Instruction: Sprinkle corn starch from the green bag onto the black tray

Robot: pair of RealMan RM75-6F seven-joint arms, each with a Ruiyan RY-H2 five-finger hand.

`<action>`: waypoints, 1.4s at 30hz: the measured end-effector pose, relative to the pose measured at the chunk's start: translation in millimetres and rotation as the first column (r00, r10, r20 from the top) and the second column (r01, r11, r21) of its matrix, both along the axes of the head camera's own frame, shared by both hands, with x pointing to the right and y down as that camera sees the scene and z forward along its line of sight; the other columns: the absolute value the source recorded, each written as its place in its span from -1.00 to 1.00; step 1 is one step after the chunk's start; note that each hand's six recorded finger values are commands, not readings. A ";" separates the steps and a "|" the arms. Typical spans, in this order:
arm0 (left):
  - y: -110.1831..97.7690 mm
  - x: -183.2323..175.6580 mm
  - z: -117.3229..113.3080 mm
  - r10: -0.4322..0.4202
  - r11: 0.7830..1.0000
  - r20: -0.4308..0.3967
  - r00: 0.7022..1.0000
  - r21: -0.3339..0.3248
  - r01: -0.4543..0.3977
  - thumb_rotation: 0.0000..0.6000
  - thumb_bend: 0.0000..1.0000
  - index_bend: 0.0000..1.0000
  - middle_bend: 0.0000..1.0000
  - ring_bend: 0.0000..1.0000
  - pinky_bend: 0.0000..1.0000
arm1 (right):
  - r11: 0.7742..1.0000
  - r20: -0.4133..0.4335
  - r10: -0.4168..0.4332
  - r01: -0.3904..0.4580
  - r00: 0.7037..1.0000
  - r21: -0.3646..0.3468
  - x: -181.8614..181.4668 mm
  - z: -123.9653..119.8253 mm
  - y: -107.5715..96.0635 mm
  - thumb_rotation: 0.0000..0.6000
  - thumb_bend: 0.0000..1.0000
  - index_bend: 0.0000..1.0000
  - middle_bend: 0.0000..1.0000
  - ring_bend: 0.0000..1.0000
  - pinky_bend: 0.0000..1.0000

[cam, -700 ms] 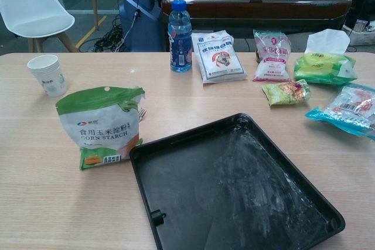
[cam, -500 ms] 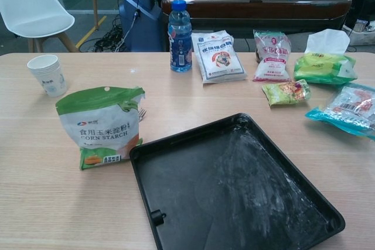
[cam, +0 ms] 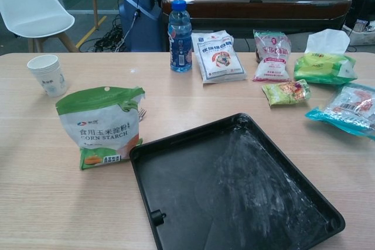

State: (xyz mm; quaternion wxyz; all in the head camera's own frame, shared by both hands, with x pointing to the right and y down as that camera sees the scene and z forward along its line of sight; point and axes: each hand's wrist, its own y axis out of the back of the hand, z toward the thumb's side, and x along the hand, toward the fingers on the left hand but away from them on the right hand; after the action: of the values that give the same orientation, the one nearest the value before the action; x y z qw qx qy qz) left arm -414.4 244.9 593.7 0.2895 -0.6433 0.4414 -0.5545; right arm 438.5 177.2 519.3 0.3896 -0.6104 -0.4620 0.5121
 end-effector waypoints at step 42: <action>-47.6 139.6 149.6 0.131 0.932 -0.399 0.907 -0.262 -0.250 1.00 -0.70 -0.73 -0.70 -0.54 -0.44 | 0.997 -0.039 0.075 -0.076 0.996 -0.022 18.8 -5.0 11.8 1.00 -0.86 -0.16 -0.29 -0.66 -0.63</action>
State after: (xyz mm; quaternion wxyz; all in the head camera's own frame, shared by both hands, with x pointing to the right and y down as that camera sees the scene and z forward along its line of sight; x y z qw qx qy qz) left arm -274.8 197.3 743.3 0.1496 -0.8149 0.3310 -0.4516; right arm 457.4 189.0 514.3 0.3715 -0.5872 -0.4710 0.5435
